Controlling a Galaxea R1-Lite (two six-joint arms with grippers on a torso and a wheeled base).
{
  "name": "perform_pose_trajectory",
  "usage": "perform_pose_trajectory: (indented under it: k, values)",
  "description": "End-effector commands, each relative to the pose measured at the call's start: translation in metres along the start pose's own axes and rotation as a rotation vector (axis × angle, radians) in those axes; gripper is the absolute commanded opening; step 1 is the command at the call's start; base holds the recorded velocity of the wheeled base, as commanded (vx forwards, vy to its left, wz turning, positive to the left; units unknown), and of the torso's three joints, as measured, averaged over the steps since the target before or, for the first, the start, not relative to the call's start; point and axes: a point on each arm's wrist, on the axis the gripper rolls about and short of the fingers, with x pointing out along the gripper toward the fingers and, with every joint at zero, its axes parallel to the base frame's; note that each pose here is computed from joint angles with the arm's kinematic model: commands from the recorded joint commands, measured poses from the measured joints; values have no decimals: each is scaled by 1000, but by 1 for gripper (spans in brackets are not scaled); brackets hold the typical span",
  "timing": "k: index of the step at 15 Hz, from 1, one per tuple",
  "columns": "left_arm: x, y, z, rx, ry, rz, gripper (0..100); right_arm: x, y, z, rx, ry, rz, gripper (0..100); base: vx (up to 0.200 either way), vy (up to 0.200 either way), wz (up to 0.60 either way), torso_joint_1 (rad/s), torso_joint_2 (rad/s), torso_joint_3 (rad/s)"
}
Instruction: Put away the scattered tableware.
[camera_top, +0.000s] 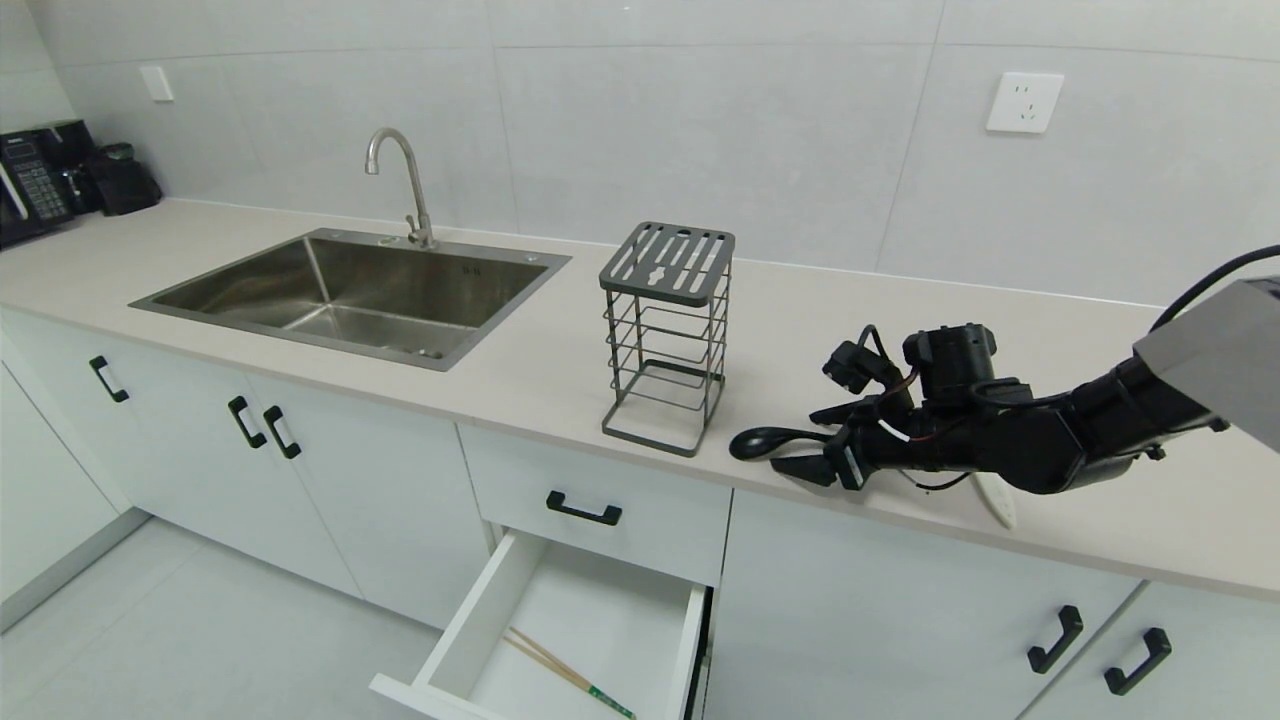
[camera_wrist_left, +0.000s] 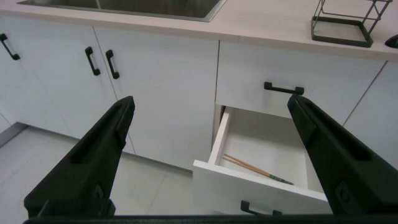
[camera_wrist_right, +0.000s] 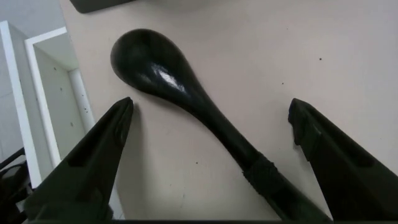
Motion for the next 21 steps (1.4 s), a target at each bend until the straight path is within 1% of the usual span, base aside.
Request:
perform_pose_trajectory:
  k: [1, 4, 7, 9, 10, 13, 17, 18, 19, 21]
  values:
    - [0, 0, 0, 0, 1, 0, 100, 2, 0, -4, 8, 17, -12, 0, 0, 0, 0, 0, 0, 0]
    - [0, 0, 0, 0, 1, 0, 100, 1, 0, -6, 19, 29, -25, 0, 0, 0, 0, 0, 0, 0]
    - [0, 0, 0, 0, 1, 0, 100, -1, 1, -3, 14, 22, -26, 0, 0, 0, 0, 0, 0, 0]
    - [0, 0, 0, 0, 1, 0, 100, -5, 2, 2, 4, 8, -30, 0, 0, 0, 0, 0, 0, 0]
    - [0, 0, 0, 0, 1, 0, 100, -11, 3, 9, -9, -12, -38, 0, 0, 0, 0, 0, 0, 0]
    - [0, 0, 0, 0, 1, 0, 100, -29, 11, 23, -35, -57, -51, 0, 0, 0, 0, 0, 0, 0]
    - [0, 0, 0, 0, 1, 0, 100, -55, 27, 28, -50, -92, -58, 0, 0, 0, 0, 0, 0, 0]
    - [0, 0, 0, 0, 1, 0, 100, -63, 36, 30, -56, -101, -50, 0, 0, 0, 0, 0, 0, 0]
    - [0, 0, 0, 0, 1, 0, 100, -67, 39, 30, -55, -101, -49, 0, 0, 0, 0, 0, 0, 0]
    - [0, 0, 0, 0, 1, 0, 100, -85, 60, 21, -65, -97, -27, 0, 0, 0, 0, 0, 0, 0]
